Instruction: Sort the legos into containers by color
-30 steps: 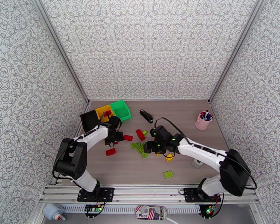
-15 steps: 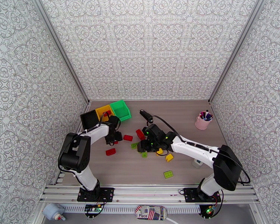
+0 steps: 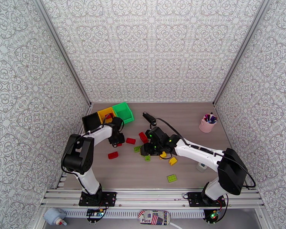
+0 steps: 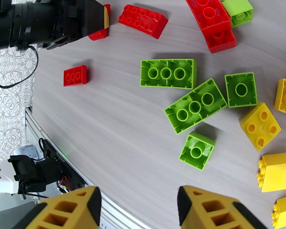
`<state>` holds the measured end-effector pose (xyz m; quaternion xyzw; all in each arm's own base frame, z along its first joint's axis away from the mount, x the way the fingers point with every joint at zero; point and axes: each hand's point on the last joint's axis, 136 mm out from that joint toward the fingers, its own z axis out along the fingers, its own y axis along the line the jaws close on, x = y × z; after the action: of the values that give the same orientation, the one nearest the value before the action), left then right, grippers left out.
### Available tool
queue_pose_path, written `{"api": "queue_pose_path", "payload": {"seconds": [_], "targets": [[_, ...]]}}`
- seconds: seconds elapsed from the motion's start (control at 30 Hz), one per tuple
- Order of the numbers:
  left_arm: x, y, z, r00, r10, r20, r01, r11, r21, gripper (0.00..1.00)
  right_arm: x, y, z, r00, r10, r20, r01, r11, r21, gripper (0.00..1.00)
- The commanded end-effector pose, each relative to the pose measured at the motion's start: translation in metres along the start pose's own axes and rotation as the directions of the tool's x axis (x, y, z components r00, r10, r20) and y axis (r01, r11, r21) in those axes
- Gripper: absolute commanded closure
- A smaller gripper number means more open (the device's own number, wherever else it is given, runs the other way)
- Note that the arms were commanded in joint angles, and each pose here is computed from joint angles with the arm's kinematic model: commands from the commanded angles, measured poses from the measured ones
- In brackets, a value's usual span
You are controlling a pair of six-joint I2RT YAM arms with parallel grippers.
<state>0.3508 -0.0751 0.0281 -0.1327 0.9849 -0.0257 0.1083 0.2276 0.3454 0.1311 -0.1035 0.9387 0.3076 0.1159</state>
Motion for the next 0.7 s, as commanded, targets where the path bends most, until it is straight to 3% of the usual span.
{"api": "queue_pose_path", "payload": {"seconds": [0.0, 0.27, 0.5, 0.6, 0.67], "targets": [[-0.017, -0.008, -0.030, 0.999, -0.011, 0.053, 0.008, 0.998, 0.058, 0.67, -0.014, 0.017, 0.000, 0.999, -0.025, 0.031, 0.026, 0.999, -0.025, 0.42], [-0.065, 0.010, -0.071, 0.989, -0.070, 0.128, 0.061, 0.995, 0.080, 0.67, -0.046, 0.048, 0.006, 0.996, -0.075, 0.057, 0.078, 0.995, -0.062, 0.35], [-0.131, 0.034, -0.085, 0.976, -0.137, 0.172, 0.123, 0.988, 0.094, 0.66, -0.057, 0.059, -0.003, 0.992, -0.100, 0.073, 0.105, 0.993, -0.059, 0.34], [-0.155, 0.043, -0.083, 0.972, -0.161, 0.168, 0.149, 0.985, 0.083, 0.62, -0.056, 0.056, -0.008, 0.992, -0.099, 0.082, 0.103, 0.994, -0.045, 0.33], [-0.166, 0.048, -0.081, 0.971, -0.174, 0.164, 0.164, 0.983, 0.078, 0.53, -0.053, 0.051, -0.012, 0.991, -0.096, 0.088, 0.100, 0.994, -0.033, 0.33]]}}
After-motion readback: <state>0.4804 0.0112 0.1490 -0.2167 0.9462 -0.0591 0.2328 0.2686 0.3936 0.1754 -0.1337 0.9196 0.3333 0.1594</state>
